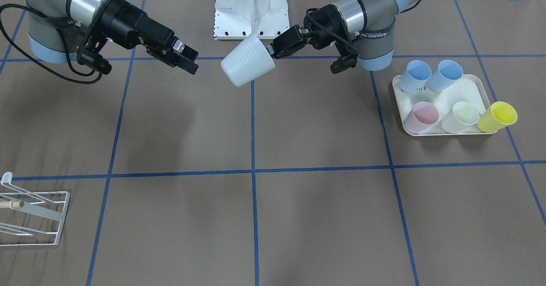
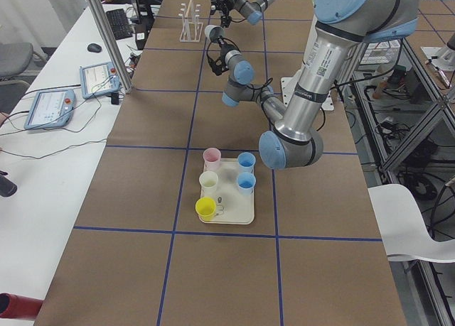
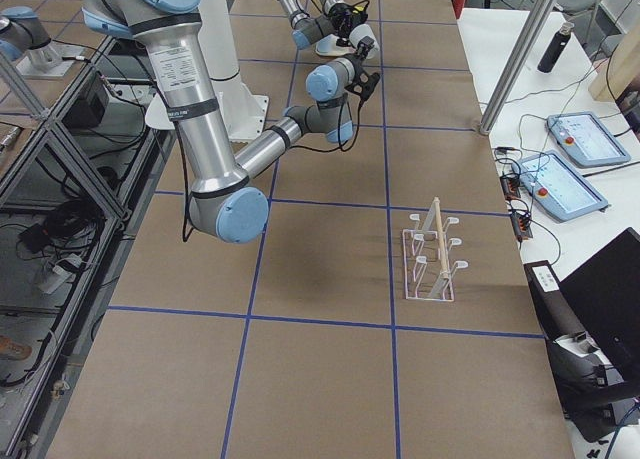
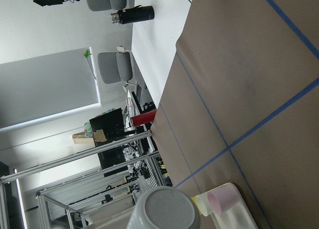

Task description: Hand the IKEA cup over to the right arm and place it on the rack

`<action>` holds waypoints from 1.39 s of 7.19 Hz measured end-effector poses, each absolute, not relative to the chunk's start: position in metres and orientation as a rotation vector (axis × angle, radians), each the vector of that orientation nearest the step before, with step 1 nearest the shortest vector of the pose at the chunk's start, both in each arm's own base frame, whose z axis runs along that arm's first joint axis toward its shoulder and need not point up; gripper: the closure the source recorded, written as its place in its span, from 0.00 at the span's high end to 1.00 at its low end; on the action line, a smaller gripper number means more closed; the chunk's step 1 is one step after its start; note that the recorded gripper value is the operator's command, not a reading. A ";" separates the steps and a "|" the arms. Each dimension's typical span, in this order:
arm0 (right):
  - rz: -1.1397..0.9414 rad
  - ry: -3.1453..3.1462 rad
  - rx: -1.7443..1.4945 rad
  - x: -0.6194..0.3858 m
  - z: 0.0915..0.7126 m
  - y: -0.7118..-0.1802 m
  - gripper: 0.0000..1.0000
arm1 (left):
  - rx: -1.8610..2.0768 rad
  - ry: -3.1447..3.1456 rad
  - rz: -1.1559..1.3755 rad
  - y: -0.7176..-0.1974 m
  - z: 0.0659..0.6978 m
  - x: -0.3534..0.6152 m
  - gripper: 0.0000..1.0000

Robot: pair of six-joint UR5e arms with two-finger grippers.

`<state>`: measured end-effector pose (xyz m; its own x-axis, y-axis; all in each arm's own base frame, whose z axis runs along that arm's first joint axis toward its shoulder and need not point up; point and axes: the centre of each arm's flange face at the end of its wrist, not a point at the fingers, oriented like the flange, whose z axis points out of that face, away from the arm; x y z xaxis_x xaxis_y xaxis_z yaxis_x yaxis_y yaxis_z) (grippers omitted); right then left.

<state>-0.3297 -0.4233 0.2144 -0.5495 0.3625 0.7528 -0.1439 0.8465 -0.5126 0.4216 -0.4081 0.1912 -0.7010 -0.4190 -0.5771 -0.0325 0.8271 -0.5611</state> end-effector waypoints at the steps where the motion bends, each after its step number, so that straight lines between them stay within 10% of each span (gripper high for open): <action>1: 0.649 -2.073 -0.168 -0.335 0.209 -0.421 0.99 | -0.352 2.289 -0.677 -0.408 0.185 0.423 0.00; 7: 0.675 -2.113 -0.179 -0.346 0.198 -0.417 0.92 | -0.433 2.319 -0.635 -0.388 0.161 0.438 0.00; 9: 0.673 -2.114 -0.185 -0.348 0.197 -0.415 0.39 | -0.445 2.321 -0.626 -0.383 0.159 0.441 0.09; 10: 0.672 -2.116 -0.192 -0.349 0.197 -0.414 0.11 | -0.448 2.323 -0.623 -0.382 0.157 0.442 0.60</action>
<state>-0.3490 -0.4142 0.1973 -0.5997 0.3702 0.7094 -0.1070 0.8415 -0.5296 0.4421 -0.3818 0.1574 -0.7086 -0.4706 -0.5257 -0.1442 0.8259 -0.5451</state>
